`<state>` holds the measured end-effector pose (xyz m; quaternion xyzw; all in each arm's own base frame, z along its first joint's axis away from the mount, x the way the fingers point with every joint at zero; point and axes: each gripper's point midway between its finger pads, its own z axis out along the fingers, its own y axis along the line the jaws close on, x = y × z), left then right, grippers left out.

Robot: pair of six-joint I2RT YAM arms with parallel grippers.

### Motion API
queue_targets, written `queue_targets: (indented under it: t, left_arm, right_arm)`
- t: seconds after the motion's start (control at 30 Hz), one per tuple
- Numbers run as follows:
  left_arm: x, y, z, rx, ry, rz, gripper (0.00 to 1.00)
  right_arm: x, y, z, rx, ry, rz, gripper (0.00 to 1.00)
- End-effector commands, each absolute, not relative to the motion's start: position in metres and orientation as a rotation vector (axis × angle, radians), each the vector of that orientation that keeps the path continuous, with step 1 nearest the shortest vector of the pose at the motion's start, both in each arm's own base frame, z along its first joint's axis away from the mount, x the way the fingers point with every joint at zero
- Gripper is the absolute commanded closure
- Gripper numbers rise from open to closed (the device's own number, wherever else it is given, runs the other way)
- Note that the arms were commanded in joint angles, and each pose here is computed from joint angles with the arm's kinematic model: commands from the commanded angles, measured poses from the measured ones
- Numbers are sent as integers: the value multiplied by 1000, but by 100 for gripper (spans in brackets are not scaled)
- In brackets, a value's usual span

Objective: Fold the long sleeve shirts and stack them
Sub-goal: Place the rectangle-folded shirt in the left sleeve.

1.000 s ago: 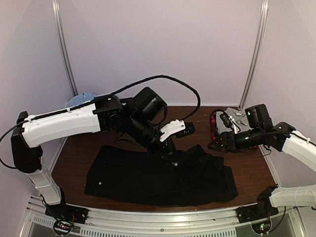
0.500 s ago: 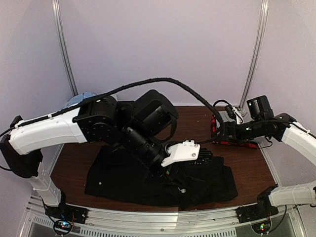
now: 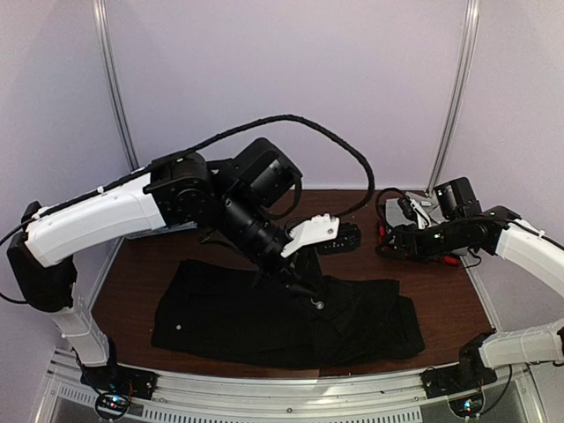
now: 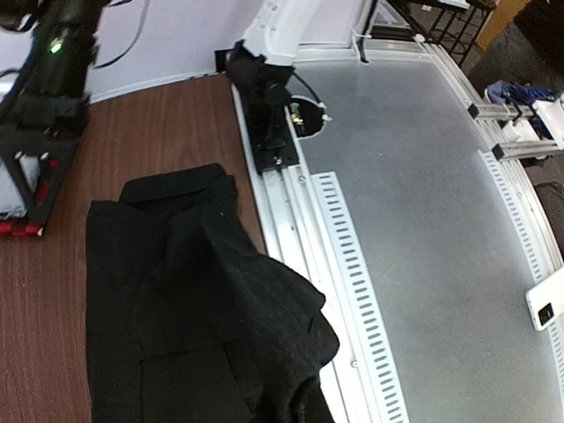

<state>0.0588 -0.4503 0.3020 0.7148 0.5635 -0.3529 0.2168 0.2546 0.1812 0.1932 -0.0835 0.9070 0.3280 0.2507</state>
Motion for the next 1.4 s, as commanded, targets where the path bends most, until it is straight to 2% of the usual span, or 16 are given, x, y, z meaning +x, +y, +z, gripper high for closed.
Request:
queue_targets:
  t: [0.0, 0.37, 0.57, 0.93, 1.37]
  left_arm:
    - [103, -449, 295, 1868, 1620, -1090, 100]
    - [208, -380, 262, 1491, 1856, -1192, 100]
    - [256, -330, 217, 1229, 2062, -1183, 100]
    - [291, -280, 134, 945, 2387, -1102, 100]
    - [304, -236, 131, 742, 2464, -1054, 100]
  right_arm:
    - [263, 175, 189, -214, 2457, 848, 18]
    - [267, 170, 172, -208, 2472, 839, 17]
    - [271, 169, 163, -214, 2491, 837, 17]
    - [271, 171, 141, -219, 2524, 848, 19]
    - [260, 177, 113, -226, 2562, 912, 18]
